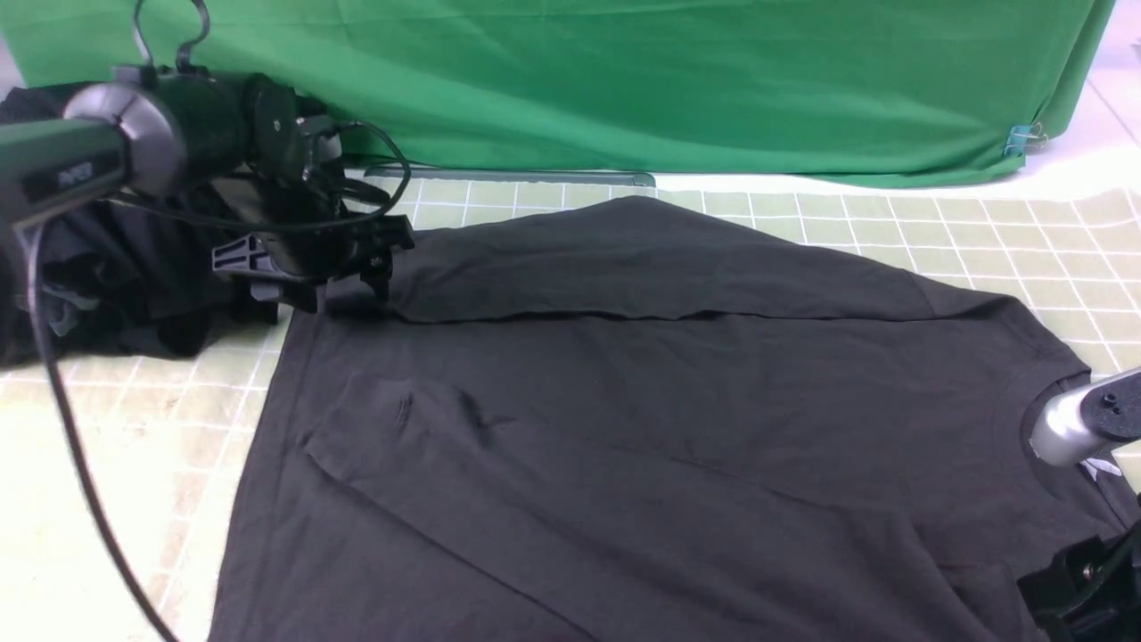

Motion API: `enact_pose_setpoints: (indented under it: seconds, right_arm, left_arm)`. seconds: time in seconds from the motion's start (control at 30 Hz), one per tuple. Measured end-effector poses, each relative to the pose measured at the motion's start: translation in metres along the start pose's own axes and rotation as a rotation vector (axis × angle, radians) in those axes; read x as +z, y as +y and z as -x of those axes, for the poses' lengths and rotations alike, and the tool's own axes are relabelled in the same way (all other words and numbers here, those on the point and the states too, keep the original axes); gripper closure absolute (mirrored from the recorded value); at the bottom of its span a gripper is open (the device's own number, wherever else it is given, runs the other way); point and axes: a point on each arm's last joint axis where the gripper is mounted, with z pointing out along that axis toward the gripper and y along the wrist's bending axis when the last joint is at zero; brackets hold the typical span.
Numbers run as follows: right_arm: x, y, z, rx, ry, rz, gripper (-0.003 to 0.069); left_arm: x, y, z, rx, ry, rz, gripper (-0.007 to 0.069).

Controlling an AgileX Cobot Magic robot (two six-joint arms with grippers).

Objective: Fold a long-sleeved shirt over a green coffee tablecloth.
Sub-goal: 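Grab the top left corner of the dark shirt with the left gripper, then fold the left side of the dark shirt inward over its body with the left gripper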

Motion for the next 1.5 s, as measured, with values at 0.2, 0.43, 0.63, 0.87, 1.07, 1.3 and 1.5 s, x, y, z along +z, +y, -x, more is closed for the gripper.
enact_pose_setpoints:
  seconds: [0.2,0.43,0.63,0.87,1.07,1.3,1.5]
  right_arm:
    - [0.000,0.000,0.000,-0.004,0.000,0.000,0.0270]
    - [0.000,0.000,0.000,-0.005,-0.001,0.000,0.0270]
    - [0.000,0.000,0.000,-0.005,-0.001,0.000,0.0270]
    - [0.000,0.000,0.000,-0.005,-0.005,0.001,0.0270]
    - [0.000,0.000,0.003,-0.005,-0.032,0.005,0.0270]
    - [0.000,0.001,0.004,-0.005,-0.045,0.007,0.0270]
    - [0.000,0.001,0.006,-0.005,-0.071,0.012,0.0270]
  left_arm:
    - [0.012,-0.002,0.003,-0.014,0.009,-0.017,0.0179]
    - [0.007,-0.004,0.006,0.037,0.046,-0.027,0.0565]
    - [-0.012,-0.007,0.011,0.064,0.107,-0.026,0.0584]
    - [-0.062,-0.012,0.017,0.090,0.127,-0.061,0.0584]
    - [-0.079,-0.009,0.014,0.107,0.162,-0.038,0.0584]
    - [-0.093,-0.011,0.000,0.147,0.225,-0.035,0.0584]
    - [-0.113,0.000,-0.034,0.130,0.292,-0.027,0.0584]
